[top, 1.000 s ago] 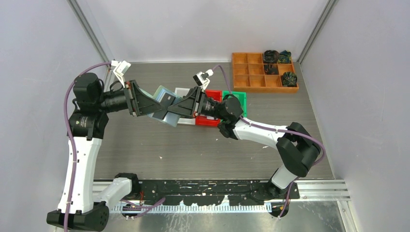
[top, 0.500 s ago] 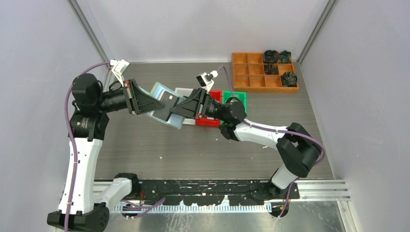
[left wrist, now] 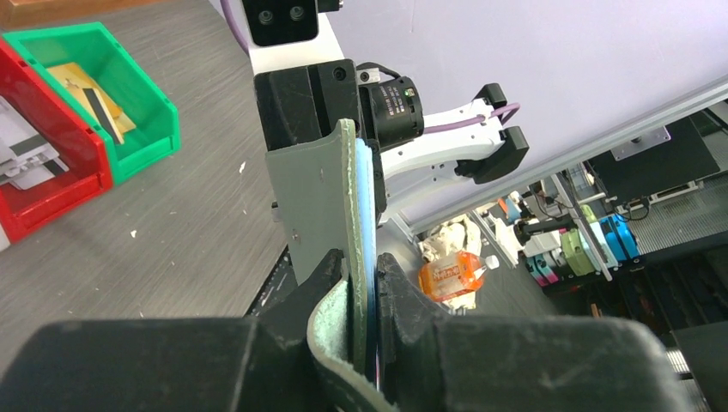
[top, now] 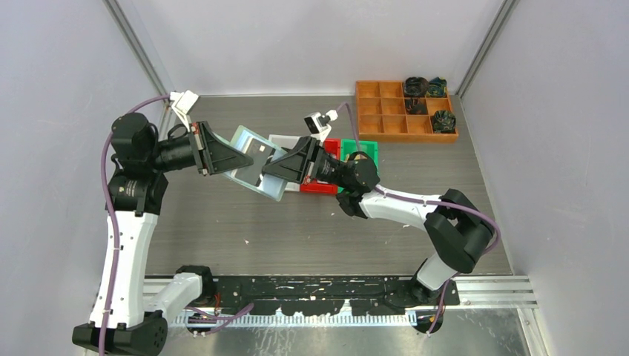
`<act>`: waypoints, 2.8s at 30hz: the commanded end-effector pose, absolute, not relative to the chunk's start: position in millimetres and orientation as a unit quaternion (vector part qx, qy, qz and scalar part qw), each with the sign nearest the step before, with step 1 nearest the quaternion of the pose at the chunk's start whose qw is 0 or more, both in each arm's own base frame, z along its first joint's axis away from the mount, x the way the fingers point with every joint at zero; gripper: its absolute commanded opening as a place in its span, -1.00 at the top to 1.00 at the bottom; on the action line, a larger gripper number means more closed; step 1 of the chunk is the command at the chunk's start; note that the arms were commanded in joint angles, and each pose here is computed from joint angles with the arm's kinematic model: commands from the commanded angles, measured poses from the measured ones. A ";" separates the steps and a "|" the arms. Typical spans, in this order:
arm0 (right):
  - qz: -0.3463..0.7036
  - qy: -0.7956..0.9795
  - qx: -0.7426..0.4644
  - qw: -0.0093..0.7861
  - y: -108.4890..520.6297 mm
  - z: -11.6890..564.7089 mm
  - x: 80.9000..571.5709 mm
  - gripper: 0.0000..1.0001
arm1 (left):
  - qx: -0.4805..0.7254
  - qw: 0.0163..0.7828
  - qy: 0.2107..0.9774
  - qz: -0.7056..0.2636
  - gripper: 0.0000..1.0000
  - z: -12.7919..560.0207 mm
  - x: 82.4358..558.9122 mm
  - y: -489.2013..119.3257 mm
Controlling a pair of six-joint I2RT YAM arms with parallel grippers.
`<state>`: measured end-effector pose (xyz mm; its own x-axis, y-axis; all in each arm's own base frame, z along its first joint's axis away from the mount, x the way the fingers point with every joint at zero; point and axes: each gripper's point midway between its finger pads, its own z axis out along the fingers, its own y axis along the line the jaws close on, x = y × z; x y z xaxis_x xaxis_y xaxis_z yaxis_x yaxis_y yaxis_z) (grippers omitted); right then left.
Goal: Take the credit cards out of the card holder
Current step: Remove the credit card from the card holder, then place the card holder at the center of the board.
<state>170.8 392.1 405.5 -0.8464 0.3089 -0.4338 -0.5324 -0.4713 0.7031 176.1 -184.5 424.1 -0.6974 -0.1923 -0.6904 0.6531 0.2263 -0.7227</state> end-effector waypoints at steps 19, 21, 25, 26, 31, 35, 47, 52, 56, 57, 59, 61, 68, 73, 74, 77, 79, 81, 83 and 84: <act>0.813 0.472 -0.127 0.315 368.5 398.7 161.6 0.98 | 0.202 0.345 0.682 -0.612 0.86 438.3 157.3 -186.3; 0.812 0.473 -0.131 0.315 367.8 398.7 160.3 0.99 | 0.202 0.344 0.682 -0.612 0.80 437.7 157.1 -186.3; 0.808 0.476 -0.143 0.315 367.0 399.5 156.2 0.99 | 0.201 0.345 0.683 -0.611 0.70 438.7 157.0 -185.8; 0.807 0.478 -0.146 0.315 366.4 399.6 155.1 0.98 | 0.202 0.344 0.683 -0.612 0.69 439.1 156.5 -185.9; 0.798 0.489 -0.149 0.320 364.5 395.2 155.3 0.99 | 0.204 0.346 0.682 -0.611 0.69 440.7 155.3 -185.6; 0.793 0.497 -0.141 0.322 361.0 390.7 157.8 0.99 | 0.205 0.347 0.682 -0.610 0.69 442.4 155.3 -185.2; 0.807 0.485 -0.136 0.309 368.6 407.3 158.0 0.54 | 0.199 0.363 0.685 -0.599 1.00 440.4 159.5 -184.1; 0.821 0.467 -0.132 0.301 375.8 418.7 157.6 0.32 | 0.194 0.364 0.690 -0.594 1.00 438.5 161.9 -183.7; 0.825 0.462 -0.127 0.300 377.0 420.2 160.0 0.35 | 0.197 0.366 0.689 -0.594 1.00 440.6 160.3 -183.5; 0.826 0.460 -0.126 0.299 376.8 421.5 159.9 0.37 | 0.197 0.366 0.689 -0.593 1.00 440.3 160.2 -183.3; 0.830 0.454 -0.126 0.299 375.6 424.2 158.8 0.49 | 0.197 0.365 0.692 -0.591 1.00 437.7 161.3 -183.0; 0.832 0.450 -0.128 0.299 373.6 426.2 157.6 0.69 | 0.200 0.368 0.694 -0.586 1.00 434.6 161.6 -182.5; 0.806 0.497 -0.121 0.299 351.0 398.1 167.7 0.99 | 0.216 0.403 0.721 -0.520 1.00 422.8 173.4 -171.1; 0.732 0.592 -0.103 0.321 320.8 355.5 192.1 0.99 | 0.243 0.421 0.758 -0.435 1.00 393.4 187.8 -155.4; 0.705 0.621 -0.097 0.328 315.3 345.8 199.9 0.99 | 0.248 0.420 0.767 -0.417 1.00 383.4 190.5 -151.5; 0.621 0.694 -0.092 0.352 303.4 321.8 226.2 0.99 | 0.270 0.407 0.801 -0.347 1.00 337.8 202.3 -133.9; 0.583 0.731 -0.086 0.343 302.1 306.5 245.7 0.99 | 0.292 0.384 0.824 -0.299 1.00 299.7 207.9 -119.8; 0.559 0.756 -0.085 0.329 305.4 294.8 265.4 0.99 | 0.319 0.357 0.841 -0.253 1.00 260.6 213.7 -105.0; 0.540 0.775 -0.085 0.318 311.0 282.2 286.3 0.99 | 0.342 0.336 0.852 -0.211 1.00 228.5 220.4 -91.2; 0.529 0.785 -0.084 0.311 313.7 274.3 294.9 0.98 | 0.358 0.326 0.854 -0.190 1.00 214.8 222.8 -84.8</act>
<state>268.2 312.1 324.9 -0.7451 0.3144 -0.5882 -0.5271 0.2627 0.8082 211.9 -122.3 274.1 -0.5982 0.2275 -0.7684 0.6766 0.6572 -0.3321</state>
